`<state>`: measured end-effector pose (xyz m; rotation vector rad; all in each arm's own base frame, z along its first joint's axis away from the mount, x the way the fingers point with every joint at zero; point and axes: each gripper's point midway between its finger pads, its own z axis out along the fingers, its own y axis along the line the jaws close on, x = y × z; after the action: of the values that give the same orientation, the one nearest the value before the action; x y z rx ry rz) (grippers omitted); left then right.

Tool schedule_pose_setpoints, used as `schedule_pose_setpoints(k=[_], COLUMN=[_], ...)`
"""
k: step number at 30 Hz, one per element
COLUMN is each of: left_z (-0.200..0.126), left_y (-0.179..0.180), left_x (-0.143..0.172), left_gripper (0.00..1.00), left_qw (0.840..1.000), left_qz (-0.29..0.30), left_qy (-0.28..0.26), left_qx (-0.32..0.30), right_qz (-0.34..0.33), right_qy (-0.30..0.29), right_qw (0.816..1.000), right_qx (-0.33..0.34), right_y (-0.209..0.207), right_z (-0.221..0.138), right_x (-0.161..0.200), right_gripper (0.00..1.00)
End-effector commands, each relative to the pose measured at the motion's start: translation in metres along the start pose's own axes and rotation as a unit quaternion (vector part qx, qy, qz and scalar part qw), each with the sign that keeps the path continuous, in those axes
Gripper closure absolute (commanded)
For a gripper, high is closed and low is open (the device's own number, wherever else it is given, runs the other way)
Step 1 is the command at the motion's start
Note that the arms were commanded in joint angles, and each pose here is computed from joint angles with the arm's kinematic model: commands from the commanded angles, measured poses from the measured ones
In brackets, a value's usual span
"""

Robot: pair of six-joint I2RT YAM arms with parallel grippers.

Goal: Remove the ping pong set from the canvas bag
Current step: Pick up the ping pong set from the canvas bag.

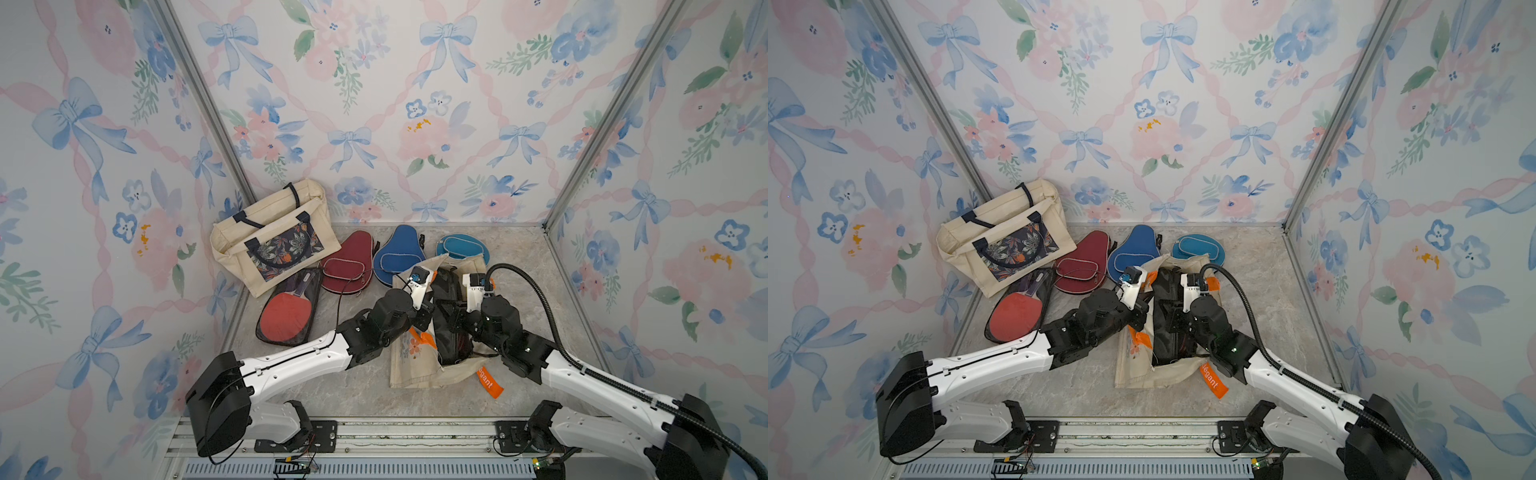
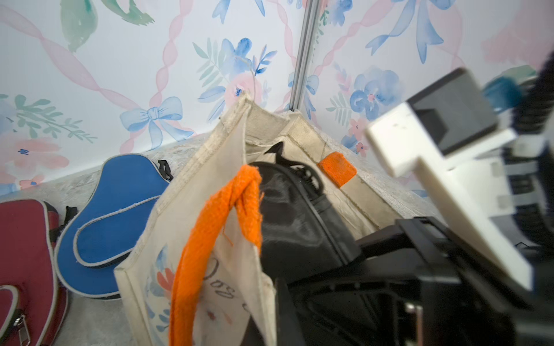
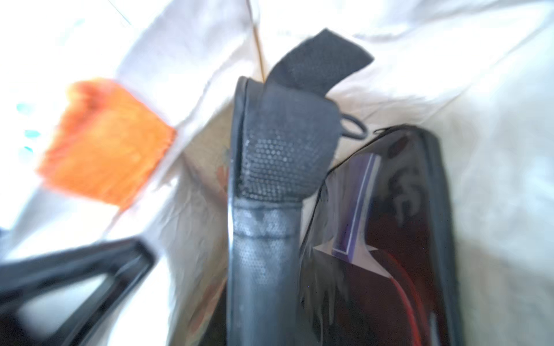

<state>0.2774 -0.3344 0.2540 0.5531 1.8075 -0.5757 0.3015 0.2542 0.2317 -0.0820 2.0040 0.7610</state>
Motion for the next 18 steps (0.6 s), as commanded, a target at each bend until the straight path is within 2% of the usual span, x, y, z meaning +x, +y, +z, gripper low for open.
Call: schedule_pose_setpoints(k=[1, 18], left_z=[-0.006, -0.005], left_y=[0.004, 0.007], left_x=[-0.018, -0.015], left_gripper=[1.0, 1.0], left_qw=[0.999, 0.999], left_qz=[-0.014, -0.016], left_qy=[-0.03, -0.027], left_qx=[-0.005, -0.009], right_qz=[-0.055, -0.108], right_qy=[-0.037, -0.143], right_qw=[0.997, 0.982], right_qx=[0.041, 0.062], right_y=[-0.011, -0.003], right_z=[-0.017, -0.107], right_x=[-0.018, -0.108], right_gripper=[0.91, 0.92])
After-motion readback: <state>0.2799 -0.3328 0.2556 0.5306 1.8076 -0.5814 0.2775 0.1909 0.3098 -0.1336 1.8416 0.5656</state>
